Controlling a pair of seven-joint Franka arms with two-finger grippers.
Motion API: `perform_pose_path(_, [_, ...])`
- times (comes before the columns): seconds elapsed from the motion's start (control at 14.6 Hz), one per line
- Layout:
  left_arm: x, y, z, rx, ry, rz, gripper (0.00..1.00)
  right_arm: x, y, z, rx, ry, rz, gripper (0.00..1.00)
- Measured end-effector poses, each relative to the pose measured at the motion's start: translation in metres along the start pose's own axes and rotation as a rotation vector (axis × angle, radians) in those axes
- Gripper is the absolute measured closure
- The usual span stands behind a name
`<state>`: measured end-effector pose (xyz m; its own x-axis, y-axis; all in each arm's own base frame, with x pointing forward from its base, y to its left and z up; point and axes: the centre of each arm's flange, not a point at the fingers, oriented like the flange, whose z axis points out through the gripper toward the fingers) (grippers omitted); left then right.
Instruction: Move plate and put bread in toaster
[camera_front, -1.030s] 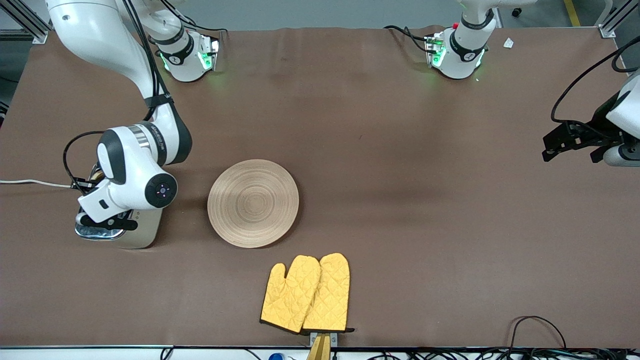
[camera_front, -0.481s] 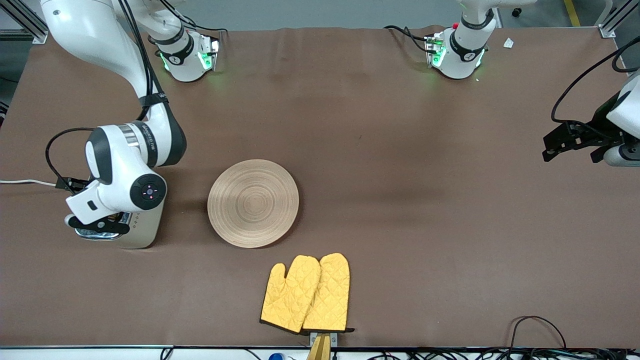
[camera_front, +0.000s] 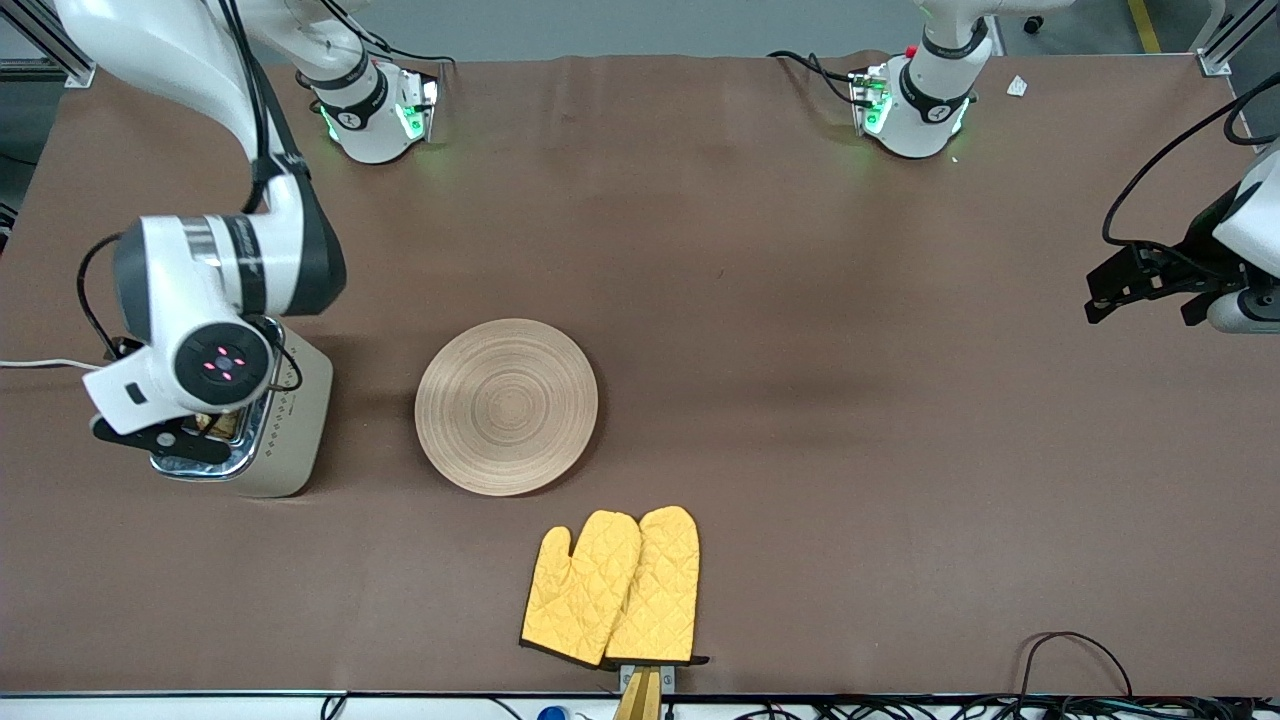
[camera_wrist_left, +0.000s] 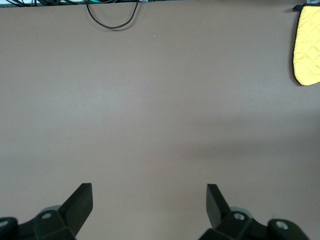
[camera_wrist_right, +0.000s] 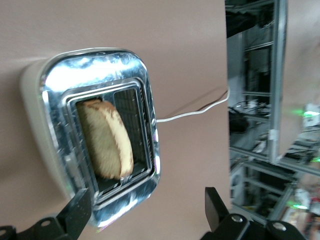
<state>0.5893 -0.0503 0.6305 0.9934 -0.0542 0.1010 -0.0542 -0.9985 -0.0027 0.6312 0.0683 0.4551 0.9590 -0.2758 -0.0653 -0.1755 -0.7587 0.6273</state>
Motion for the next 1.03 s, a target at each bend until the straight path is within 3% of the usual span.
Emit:
perform_pose_path(0.21, [0.000,0.000,0.000,0.000,0.000,0.000,0.00,-0.028,0.036,-0.049,0.176,0.004,0.036,0.00])
perform_pose_path(0.55, [0.000,0.000,0.000,0.000,0.000,0.000,0.00,-0.067,0.098,-0.099,0.411,0.009,0.060,0.00])
perform_pose_path(0.82, [0.000,0.000,0.000,0.000,0.003,0.000,0.00,-0.080,0.146,-0.101,0.514,0.041,-0.047,0.00])
perform_pose_path(1.03, [0.000,0.000,0.000,0.000,0.004,0.000,0.00,-0.065,0.179,-0.073,0.543,0.072,-0.173,0.00])
